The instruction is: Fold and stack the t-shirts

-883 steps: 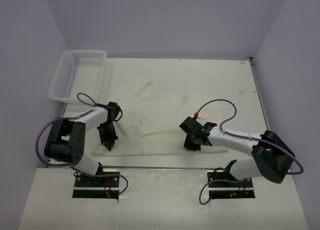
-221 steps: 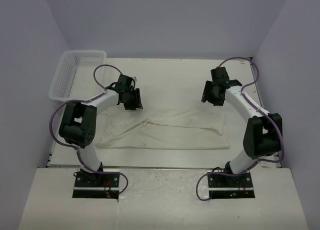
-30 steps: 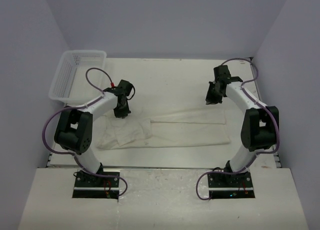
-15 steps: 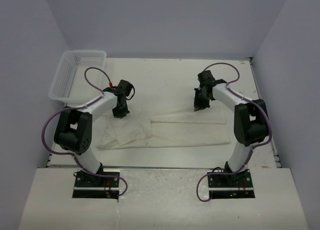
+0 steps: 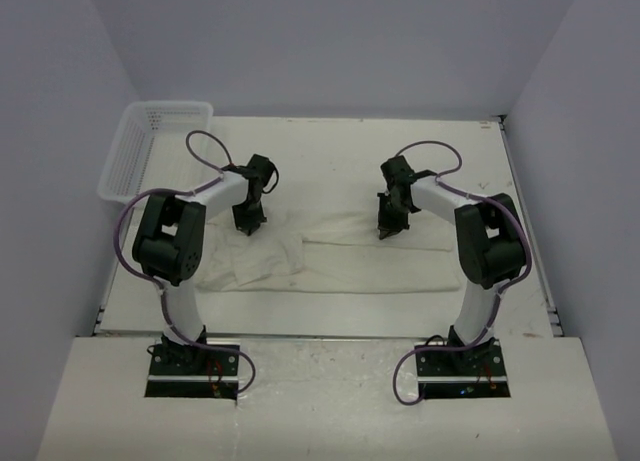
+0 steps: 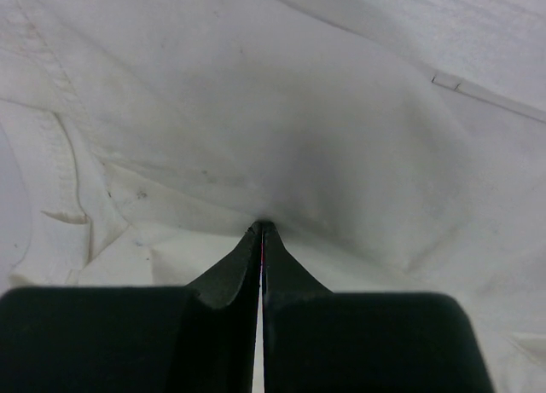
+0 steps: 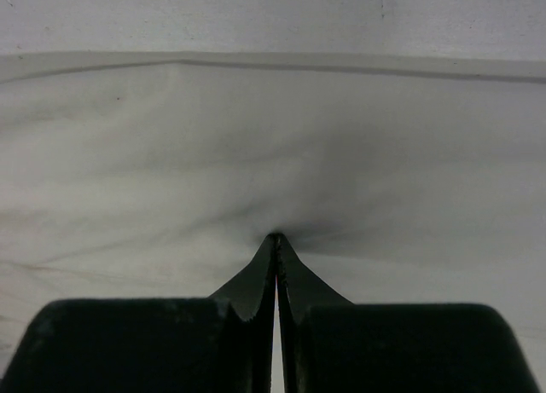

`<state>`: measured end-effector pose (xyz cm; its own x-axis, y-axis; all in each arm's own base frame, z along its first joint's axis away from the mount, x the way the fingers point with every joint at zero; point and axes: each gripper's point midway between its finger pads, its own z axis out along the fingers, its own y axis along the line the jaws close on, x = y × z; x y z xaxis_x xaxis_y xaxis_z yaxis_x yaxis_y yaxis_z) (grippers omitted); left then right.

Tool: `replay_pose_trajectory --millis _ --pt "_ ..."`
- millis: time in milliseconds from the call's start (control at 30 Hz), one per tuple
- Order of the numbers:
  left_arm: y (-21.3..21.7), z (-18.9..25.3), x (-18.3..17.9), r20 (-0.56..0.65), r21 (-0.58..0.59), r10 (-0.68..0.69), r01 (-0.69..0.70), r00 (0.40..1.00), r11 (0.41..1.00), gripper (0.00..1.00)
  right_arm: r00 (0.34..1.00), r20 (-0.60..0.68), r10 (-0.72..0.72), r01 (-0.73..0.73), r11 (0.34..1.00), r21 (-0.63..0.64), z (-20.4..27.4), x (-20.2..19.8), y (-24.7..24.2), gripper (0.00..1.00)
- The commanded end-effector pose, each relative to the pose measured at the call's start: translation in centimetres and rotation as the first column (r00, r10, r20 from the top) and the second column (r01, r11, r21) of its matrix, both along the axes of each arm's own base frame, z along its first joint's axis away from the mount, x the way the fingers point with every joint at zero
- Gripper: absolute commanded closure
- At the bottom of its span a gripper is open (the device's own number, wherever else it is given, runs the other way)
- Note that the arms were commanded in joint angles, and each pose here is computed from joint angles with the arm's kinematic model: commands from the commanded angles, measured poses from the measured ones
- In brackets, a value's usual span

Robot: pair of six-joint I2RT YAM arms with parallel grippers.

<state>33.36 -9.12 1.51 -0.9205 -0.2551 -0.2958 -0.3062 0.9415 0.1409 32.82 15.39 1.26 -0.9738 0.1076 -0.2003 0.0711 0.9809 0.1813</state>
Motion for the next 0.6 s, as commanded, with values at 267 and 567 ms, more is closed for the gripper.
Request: replay_pose_trajectory --millis 267,567 --pt "-1.4 -1.0 4.9 -0.006 0.0 -0.032 0.032 0.999 0.999 1.0 0.998 -0.069 -0.004 0.003 1.0 -0.016 -3.8 -2.6 1.8 1.0" --pt "-3.0 -2.2 10.7 -0.013 -0.026 -0.087 0.086 0.996 0.996 1.0 0.999 -0.053 -0.011 0.009 1.0 -0.024 -2.8 -5.1 3.2 1.0"
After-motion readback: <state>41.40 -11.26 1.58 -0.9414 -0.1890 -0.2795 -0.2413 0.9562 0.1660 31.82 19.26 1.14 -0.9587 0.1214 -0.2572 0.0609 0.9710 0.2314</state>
